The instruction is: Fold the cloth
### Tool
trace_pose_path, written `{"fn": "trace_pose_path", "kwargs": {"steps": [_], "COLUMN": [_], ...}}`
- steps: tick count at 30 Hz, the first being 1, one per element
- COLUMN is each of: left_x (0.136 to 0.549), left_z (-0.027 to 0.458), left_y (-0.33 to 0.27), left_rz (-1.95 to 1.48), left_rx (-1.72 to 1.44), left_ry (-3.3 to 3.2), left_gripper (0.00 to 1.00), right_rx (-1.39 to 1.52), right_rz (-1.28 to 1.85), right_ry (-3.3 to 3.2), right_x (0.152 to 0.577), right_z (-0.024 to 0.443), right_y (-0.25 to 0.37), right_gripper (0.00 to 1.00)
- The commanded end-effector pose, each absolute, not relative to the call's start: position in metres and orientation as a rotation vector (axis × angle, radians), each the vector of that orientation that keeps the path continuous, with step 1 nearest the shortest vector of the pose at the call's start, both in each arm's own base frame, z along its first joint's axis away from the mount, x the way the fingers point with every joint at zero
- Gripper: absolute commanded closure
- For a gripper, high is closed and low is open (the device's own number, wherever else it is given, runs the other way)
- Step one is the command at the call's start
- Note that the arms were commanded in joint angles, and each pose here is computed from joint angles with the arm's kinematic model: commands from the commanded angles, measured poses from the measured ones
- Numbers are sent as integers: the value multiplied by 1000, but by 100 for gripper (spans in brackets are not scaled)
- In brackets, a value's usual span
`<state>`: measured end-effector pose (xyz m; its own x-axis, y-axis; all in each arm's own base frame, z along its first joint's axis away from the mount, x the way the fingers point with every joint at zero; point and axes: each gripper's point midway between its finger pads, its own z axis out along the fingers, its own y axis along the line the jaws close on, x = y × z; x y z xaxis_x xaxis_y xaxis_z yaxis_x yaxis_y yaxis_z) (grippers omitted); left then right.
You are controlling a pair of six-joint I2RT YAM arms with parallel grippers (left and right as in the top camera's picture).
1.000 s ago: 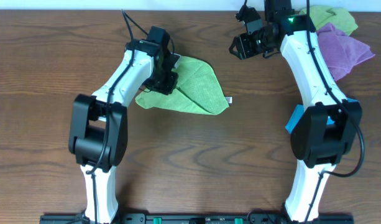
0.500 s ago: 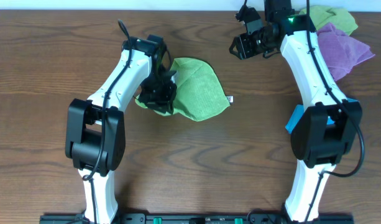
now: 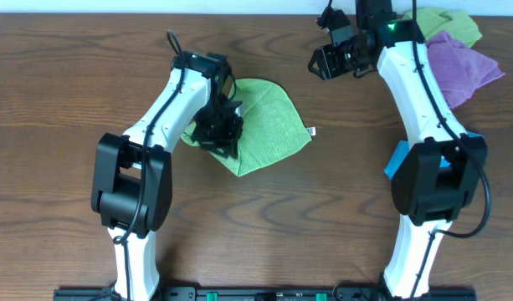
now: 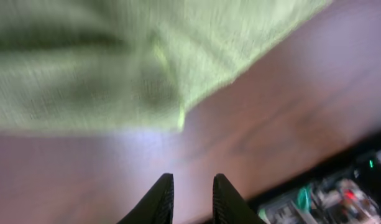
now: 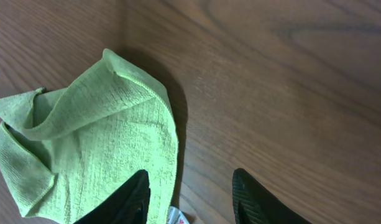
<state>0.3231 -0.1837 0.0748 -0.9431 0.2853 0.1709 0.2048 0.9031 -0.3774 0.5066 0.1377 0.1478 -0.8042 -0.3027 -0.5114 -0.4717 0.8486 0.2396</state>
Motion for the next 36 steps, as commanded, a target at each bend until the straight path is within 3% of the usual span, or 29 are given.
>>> {"fn": "trace_pose_path", "kwargs": {"steps": [1, 8, 22, 26, 32, 36], "left_x": [342, 345, 323, 321, 311, 300], "left_z": [75, 64, 22, 19, 14, 10], "left_y": [-175, -161, -155, -155, -152, -153], "left_rz": [434, 307, 304, 302, 292, 325], "left_rx": [-409, -421, -403, -402, -392, -377], "left_ry": [-2948, -2977, -2928, -2925, -2895, -2858], "left_gripper": [76, 76, 81, 80, 81, 81], "right_rx": [-622, -729, -883, -885, -856, -846], "right_rz": [505, 578, 639, 652, 612, 614], "right_ry": [2541, 2480, 2503, 2520, 2514, 2506], "right_x": [507, 503, 496, 493, 500, 503], "right_z": [146, 146, 76, 62, 58, 59], "right_y": [151, 185, 252, 263, 268, 269], "right_gripper": [59, 56, 57, 63, 89, 98]}}
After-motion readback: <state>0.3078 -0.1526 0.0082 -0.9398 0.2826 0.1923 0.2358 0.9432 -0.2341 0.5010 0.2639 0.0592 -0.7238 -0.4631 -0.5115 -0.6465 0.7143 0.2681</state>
